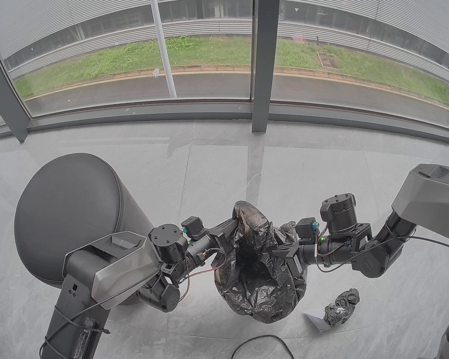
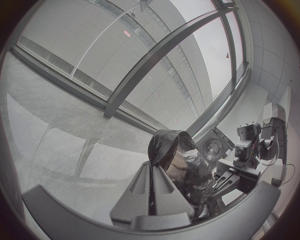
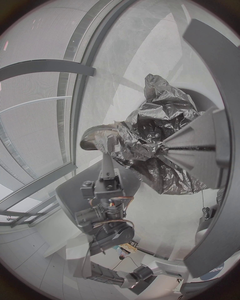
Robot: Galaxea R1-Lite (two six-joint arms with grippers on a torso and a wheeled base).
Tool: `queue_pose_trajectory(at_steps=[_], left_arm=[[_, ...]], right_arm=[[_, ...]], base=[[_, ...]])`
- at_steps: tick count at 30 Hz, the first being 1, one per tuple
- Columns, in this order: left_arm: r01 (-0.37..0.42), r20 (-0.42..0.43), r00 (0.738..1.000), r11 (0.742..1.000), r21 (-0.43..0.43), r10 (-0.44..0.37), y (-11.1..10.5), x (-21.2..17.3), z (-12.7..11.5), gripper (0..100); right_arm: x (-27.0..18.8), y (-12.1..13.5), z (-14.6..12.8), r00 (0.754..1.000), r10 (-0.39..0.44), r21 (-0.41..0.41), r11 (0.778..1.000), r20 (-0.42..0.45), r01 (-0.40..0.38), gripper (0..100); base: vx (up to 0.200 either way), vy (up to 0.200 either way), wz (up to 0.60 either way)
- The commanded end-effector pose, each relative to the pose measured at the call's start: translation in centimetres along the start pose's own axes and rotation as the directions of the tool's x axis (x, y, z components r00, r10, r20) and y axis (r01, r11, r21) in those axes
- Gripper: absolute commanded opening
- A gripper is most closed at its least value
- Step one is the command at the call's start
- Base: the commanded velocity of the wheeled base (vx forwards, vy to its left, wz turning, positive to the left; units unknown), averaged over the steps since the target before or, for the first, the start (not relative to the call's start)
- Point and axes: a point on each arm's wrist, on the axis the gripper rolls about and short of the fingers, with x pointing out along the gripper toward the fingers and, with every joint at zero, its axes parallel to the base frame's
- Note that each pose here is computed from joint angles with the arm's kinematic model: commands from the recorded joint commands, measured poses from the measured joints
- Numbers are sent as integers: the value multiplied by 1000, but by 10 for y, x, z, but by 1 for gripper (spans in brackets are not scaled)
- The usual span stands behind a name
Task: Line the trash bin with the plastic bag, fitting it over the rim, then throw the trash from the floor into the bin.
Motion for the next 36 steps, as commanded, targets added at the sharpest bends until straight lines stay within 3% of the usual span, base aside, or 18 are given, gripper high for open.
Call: queue_pose_trajectory(at_steps=[1,7,16,25,32,36], left_arm=[[-7,-11,1000,1000,-5,7,4,-2,-6,0],[-7,-11,1000,1000,-5,7,3,-2,-5,0],[19,-26,999,1000,-7,-20,0,-1,-5,0],[26,-44,999,1000,-13,-27,3,-4,-10,0],[27,-47,999,1000,-10,-27,2,-17,12,0],[32,-85,996,999,-18,-34,-4,-32,19,0]], right_arm=[[-21,3,21,998,-1,-9,1000,55,2,0],[-39,-2,17,999,-18,64,998,49,15,0],[-51,-36,3,994,-106,157,982,26,101,0],[-40,-40,-10,997,-83,165,983,2,81,0],[-32,-38,-21,998,-61,178,982,-31,66,0],[-21,-21,-24,998,29,171,985,-48,-21,0]], base=[[0,0,0],[0,0,0],[0,0,0],[0,0,0],[0,0,0],[0,0,0]])
